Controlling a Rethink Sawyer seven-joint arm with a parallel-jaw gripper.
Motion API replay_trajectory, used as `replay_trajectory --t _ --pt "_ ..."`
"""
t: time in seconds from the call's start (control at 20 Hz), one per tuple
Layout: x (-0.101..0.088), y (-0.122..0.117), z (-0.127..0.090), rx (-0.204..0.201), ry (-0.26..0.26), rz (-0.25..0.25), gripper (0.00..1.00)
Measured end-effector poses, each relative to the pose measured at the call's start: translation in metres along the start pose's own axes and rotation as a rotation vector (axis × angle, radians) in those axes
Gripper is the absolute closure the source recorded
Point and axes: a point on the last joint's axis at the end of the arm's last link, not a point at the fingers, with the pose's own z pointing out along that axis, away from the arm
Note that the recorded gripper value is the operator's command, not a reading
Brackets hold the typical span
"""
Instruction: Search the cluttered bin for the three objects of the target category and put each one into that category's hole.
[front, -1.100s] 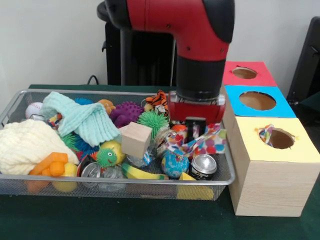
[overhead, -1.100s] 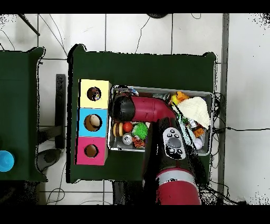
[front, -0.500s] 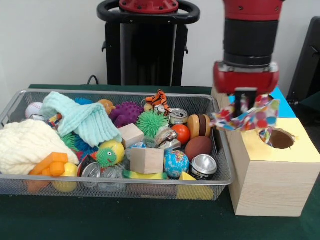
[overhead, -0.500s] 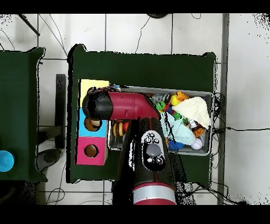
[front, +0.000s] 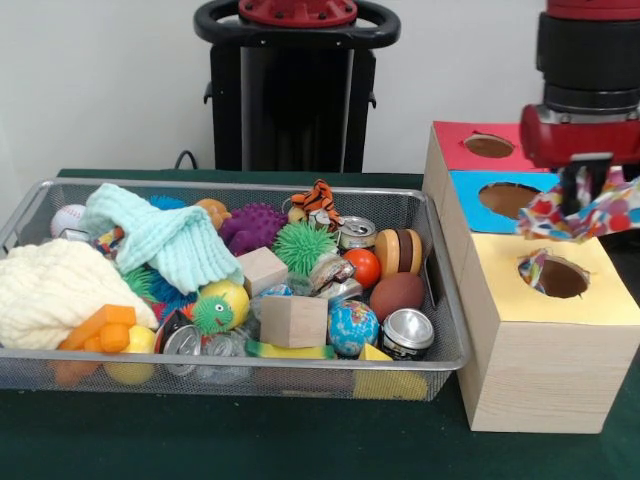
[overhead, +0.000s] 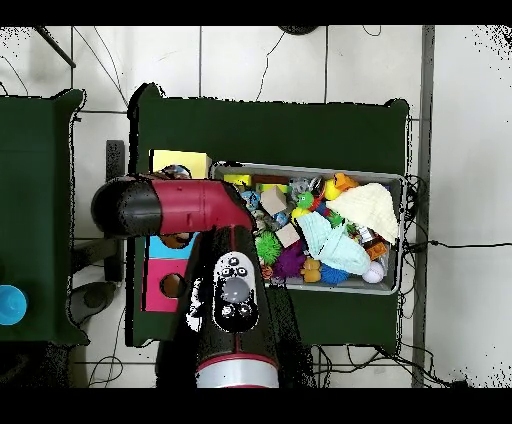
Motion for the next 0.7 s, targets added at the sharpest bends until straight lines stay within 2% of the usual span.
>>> replay_trajectory --t 0.15,0.25,0.6,0.7 --pt "0.005 0.021 0.003 -0.017 0.007 -0.007 1.00" --pt "0.008 0.025 0.008 -0.021 0.011 -0.006 1.00" --pt "0.019 0.025 0.036 -0.018 0.028 0.002 1.00" --pt "0.018 0.025 0.036 -0.014 0.021 0.005 1.00"
